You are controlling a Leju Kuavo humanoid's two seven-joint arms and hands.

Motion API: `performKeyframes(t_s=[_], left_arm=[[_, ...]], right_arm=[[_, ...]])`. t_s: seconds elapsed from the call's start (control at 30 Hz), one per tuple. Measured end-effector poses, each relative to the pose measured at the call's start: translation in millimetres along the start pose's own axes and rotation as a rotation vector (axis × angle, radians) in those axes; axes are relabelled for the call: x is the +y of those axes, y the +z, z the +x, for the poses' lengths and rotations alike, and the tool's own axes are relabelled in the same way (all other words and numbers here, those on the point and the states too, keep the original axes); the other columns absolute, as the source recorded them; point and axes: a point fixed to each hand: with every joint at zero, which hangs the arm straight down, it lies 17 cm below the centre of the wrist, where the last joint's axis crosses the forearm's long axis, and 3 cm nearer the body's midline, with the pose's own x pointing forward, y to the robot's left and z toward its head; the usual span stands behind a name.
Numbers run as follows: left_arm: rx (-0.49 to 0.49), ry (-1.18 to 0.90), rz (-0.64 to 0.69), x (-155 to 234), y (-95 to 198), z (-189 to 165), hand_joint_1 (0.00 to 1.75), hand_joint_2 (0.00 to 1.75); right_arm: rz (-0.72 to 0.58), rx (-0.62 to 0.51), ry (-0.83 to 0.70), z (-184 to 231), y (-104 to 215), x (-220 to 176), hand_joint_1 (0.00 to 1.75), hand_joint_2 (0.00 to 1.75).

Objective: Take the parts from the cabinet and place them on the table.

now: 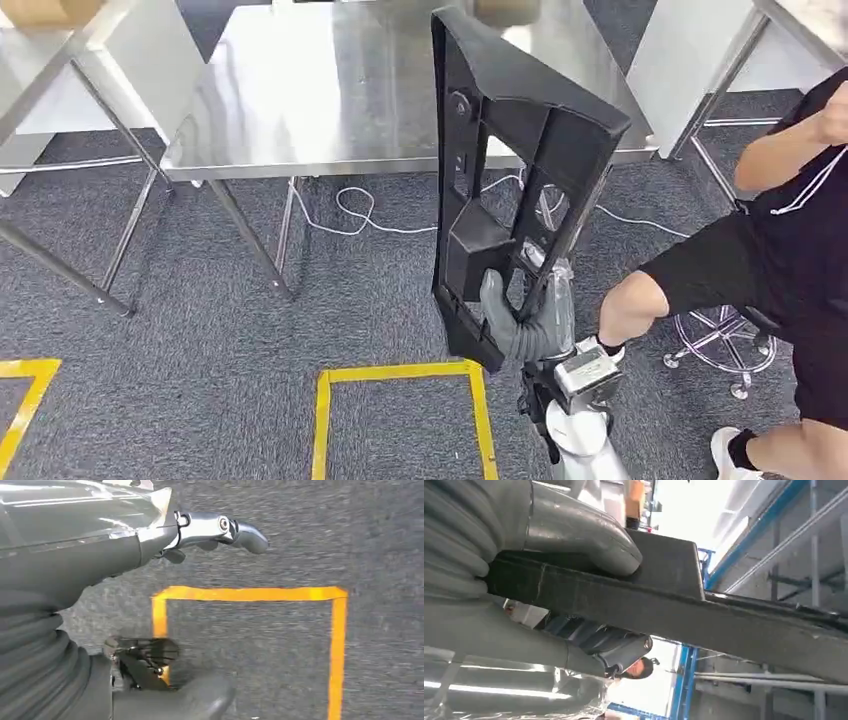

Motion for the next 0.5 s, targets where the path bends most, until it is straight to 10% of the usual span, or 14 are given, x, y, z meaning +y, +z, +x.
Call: performKeyframes(t_s=[0.5], left_arm=[[0.025,-0.016,0.009,1,-1,-4,0.0,1.75]], right_arm=[[0.0,-0.026,0.003,2,-13,0,1.75,1.75]])
